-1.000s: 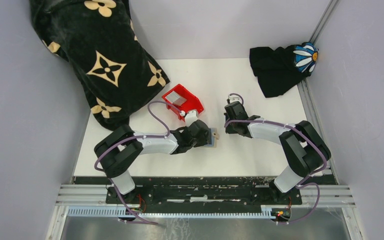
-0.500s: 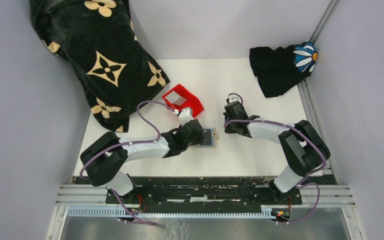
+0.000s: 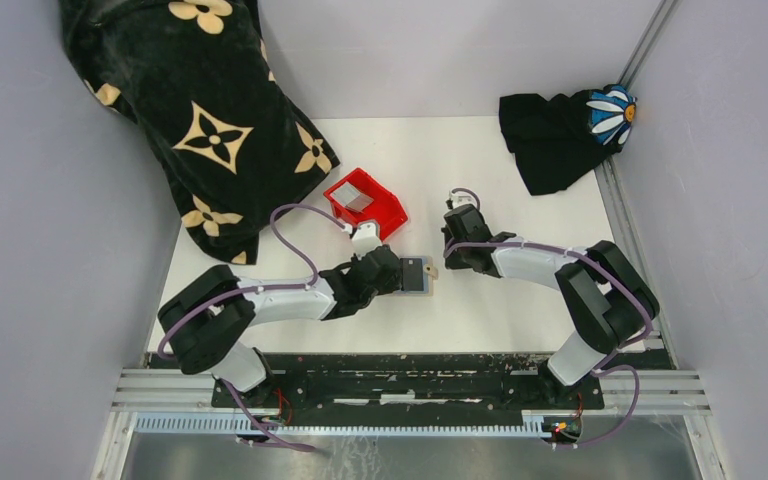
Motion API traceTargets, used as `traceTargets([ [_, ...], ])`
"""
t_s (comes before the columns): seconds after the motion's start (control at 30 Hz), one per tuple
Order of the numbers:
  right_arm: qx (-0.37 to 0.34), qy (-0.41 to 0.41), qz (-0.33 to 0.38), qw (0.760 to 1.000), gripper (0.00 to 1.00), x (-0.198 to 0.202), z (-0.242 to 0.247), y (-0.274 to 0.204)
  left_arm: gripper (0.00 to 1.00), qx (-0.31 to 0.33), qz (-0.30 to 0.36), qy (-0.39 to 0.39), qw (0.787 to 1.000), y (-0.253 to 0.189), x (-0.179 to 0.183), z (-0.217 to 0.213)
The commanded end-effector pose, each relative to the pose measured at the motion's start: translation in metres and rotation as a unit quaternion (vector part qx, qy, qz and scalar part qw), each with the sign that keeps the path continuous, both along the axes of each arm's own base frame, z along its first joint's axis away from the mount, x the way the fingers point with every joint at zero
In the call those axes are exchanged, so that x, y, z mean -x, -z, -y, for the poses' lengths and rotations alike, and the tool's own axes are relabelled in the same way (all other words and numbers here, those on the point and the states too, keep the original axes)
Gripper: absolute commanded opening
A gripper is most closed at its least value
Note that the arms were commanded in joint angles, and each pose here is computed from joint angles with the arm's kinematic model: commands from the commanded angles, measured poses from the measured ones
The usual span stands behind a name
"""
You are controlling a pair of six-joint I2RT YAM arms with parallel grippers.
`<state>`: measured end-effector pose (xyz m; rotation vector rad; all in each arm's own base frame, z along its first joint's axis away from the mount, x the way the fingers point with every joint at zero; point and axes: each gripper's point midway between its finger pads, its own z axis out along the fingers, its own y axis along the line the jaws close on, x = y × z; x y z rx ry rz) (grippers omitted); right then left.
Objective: Put the credit cards into the card holder
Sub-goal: Insert the credit card into the card holder.
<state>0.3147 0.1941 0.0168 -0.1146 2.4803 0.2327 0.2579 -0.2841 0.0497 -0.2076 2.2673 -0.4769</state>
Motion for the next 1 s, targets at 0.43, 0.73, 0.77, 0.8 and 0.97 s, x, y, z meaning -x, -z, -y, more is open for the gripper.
traceTargets([
  [0.43,-0.009,-0.005,0.006,1.0,0.12,-0.003,-0.011,-0.002,0.12,-0.111,0.031,0.019,0.993,0.004,-0.019,-0.008],
  [0.73,-0.009,-0.007,0.004,1.0,0.13,-0.003,-0.012,0.0,0.11,-0.13,0.03,0.04,0.99,0.009,-0.022,0.0],
  [0.77,-0.008,-0.006,0.004,1.0,0.13,-0.003,-0.012,0.0,0.11,-0.132,0.028,0.043,0.99,0.01,-0.022,0.001],
  [0.8,-0.008,-0.007,0.004,1.0,0.13,-0.003,-0.012,0.0,0.11,-0.132,0.026,0.046,0.99,0.011,-0.022,0.002],
  [0.97,-0.007,-0.007,0.002,1.0,0.13,-0.002,-0.012,0.002,0.1,-0.135,0.017,0.061,0.989,0.017,-0.021,0.011],
])
